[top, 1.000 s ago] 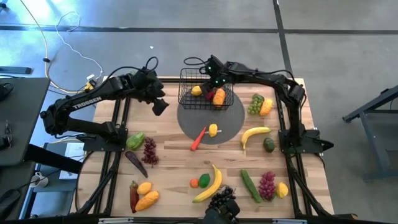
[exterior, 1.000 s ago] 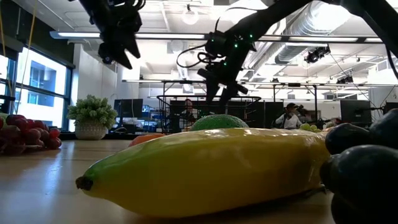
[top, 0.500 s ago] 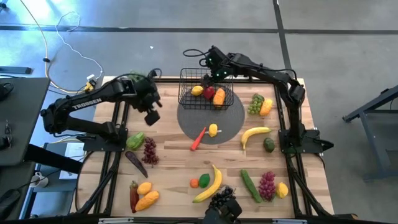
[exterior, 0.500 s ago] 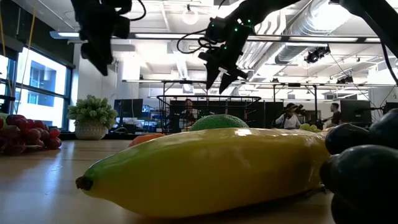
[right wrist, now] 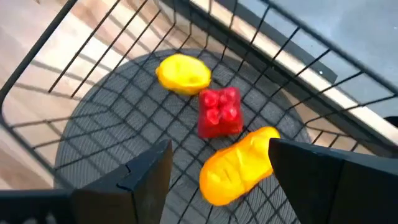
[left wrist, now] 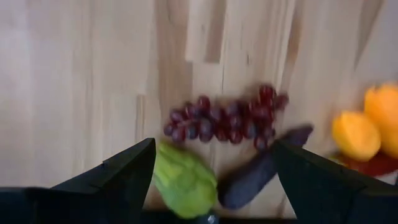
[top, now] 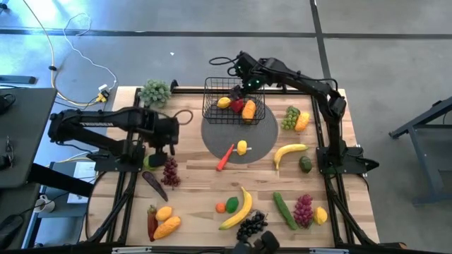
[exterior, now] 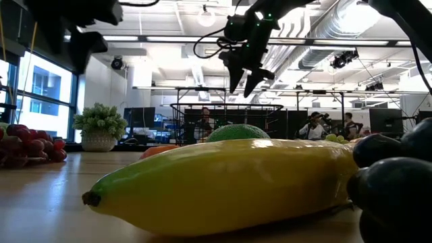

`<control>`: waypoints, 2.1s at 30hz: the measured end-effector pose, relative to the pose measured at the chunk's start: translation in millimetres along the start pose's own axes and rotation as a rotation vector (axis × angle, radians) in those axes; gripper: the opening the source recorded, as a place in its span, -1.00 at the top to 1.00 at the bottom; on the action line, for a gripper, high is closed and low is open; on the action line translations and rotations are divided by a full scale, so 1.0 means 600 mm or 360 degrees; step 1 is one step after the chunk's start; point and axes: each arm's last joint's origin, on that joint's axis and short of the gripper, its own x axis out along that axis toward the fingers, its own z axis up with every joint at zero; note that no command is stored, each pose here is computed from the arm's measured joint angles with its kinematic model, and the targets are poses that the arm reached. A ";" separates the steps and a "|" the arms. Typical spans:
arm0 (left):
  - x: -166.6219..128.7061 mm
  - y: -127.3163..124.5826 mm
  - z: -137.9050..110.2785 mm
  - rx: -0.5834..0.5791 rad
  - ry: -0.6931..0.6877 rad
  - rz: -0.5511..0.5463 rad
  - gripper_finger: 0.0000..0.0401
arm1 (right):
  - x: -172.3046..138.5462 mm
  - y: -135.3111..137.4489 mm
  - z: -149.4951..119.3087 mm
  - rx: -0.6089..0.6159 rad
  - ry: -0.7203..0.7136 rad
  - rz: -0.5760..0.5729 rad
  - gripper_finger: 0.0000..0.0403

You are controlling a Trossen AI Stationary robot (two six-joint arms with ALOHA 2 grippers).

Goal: Build produce basket
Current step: Put the eggplant into the wire basket

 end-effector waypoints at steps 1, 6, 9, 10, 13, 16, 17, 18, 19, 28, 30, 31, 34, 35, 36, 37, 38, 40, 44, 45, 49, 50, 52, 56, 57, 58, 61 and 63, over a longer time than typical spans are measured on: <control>0.001 -0.006 -0.003 0.0038 0.0024 0.0001 -0.56 | 0.000 0.004 -0.002 -0.0009 0.0009 0.0002 -0.23; 0.003 -0.033 -0.013 0.0174 0.0109 -0.0012 -0.55 | -0.001 0.024 -0.011 -0.0013 0.0021 0.0020 -0.23; 0.004 -0.050 -0.018 0.0273 0.0124 -0.0024 -0.55 | -0.001 0.035 -0.016 -0.0031 0.0026 0.0031 -0.23; 0.005 -0.057 -0.020 0.0305 0.0129 -0.0028 -0.55 | -0.002 0.039 -0.017 -0.0039 0.0026 0.0036 -0.23; 0.013 -0.073 -0.028 0.0383 0.0166 -0.0036 -0.55 | -0.002 0.048 -0.022 -0.0038 0.0030 0.0045 -0.23; 0.038 -0.084 -0.044 0.0420 0.0274 -0.0054 -0.55 | -0.003 0.056 -0.025 -0.0034 0.0034 0.0053 -0.23; 0.047 -0.088 -0.051 0.0426 0.0315 -0.0072 -0.55 | -0.003 0.059 -0.027 -0.0038 0.0035 0.0056 -0.23; 0.056 -0.092 -0.056 0.0438 0.0341 -0.0083 -0.55 | -0.003 0.061 -0.028 -0.0041 0.0036 0.0058 -0.23; 0.065 -0.096 -0.060 0.0443 0.0354 -0.0086 -0.55 | -0.004 0.064 -0.029 -0.0039 0.0037 0.0061 -0.23; 0.128 -0.113 -0.094 0.0444 0.0418 -0.0065 -0.54 | -0.005 0.080 -0.037 -0.0045 0.0044 0.0078 -0.23; 0.135 -0.117 -0.099 0.0459 0.0416 -0.0067 -0.54 | -0.005 0.081 -0.038 -0.0046 0.0045 0.0078 -0.23; 0.138 -0.120 -0.100 0.0479 0.0405 -0.0071 -0.54 | -0.005 0.082 -0.038 -0.0047 0.0045 0.0079 -0.23; 0.148 -0.128 -0.104 0.0528 0.0365 -0.0096 -0.54 | -0.005 0.082 -0.038 -0.0031 0.0047 0.0078 -0.23; 0.151 -0.130 -0.105 0.0532 0.0350 -0.0105 -0.54 | -0.005 0.082 -0.038 -0.0021 0.0047 0.0078 -0.23; 0.155 -0.132 -0.107 0.0531 0.0341 -0.0110 -0.54 | -0.005 0.082 -0.038 -0.0018 0.0047 0.0078 -0.23; 0.159 -0.134 -0.108 0.0530 0.0340 -0.0111 -0.54 | -0.005 0.082 -0.038 -0.0018 0.0048 0.0078 -0.23; 0.163 -0.135 -0.109 0.0533 0.0341 -0.0109 -0.54 | -0.005 0.082 -0.039 -0.0019 0.0049 0.0077 -0.23; 0.169 -0.138 -0.110 0.0532 0.0350 -0.0083 -0.54 | -0.005 0.082 -0.039 -0.0020 0.0049 0.0078 -0.23; 0.182 -0.143 -0.106 0.0522 0.0402 -0.0042 -0.54 | -0.005 0.083 -0.039 -0.0021 0.0048 0.0076 -0.23; 0.186 -0.144 -0.106 0.0519 0.0426 -0.0035 -0.54 | -0.005 0.084 -0.040 -0.0017 0.0046 0.0072 -0.23; 0.204 -0.147 -0.102 0.0514 0.0513 0.0008 -0.54 | -0.005 0.085 -0.040 -0.0018 0.0036 0.0050 -0.23; 0.208 -0.148 -0.101 0.0518 0.0527 0.0016 -0.54 | -0.005 0.085 -0.040 -0.0017 0.0035 0.0050 -0.23; 0.217 -0.149 -0.099 0.0518 0.0561 0.0038 -0.54 | -0.005 0.085 -0.041 -0.0019 0.0035 0.0050 -0.23; 0.233 -0.152 -0.096 0.0514 0.0608 0.0073 -0.54 | -0.006 0.087 -0.041 -0.0022 0.0036 0.0052 -0.23; 0.236 -0.152 -0.095 0.0514 0.0622 0.0084 -0.54 | -0.006 0.087 -0.042 -0.0022 0.0036 0.0052 -0.23; 0.239 -0.153 -0.095 0.0515 0.0637 0.0091 -0.54 | -0.006 0.087 -0.042 -0.0022 0.0036 0.0052 -0.23; 0.247 -0.154 -0.094 0.0534 0.0666 0.0097 -0.52 | -0.006 0.087 -0.042 -0.0014 0.0036 0.0052 -0.23; 0.253 -0.156 -0.092 0.0538 0.0661 0.0093 -0.46 | -0.006 0.087 -0.042 0.0004 0.0037 0.0052 -0.23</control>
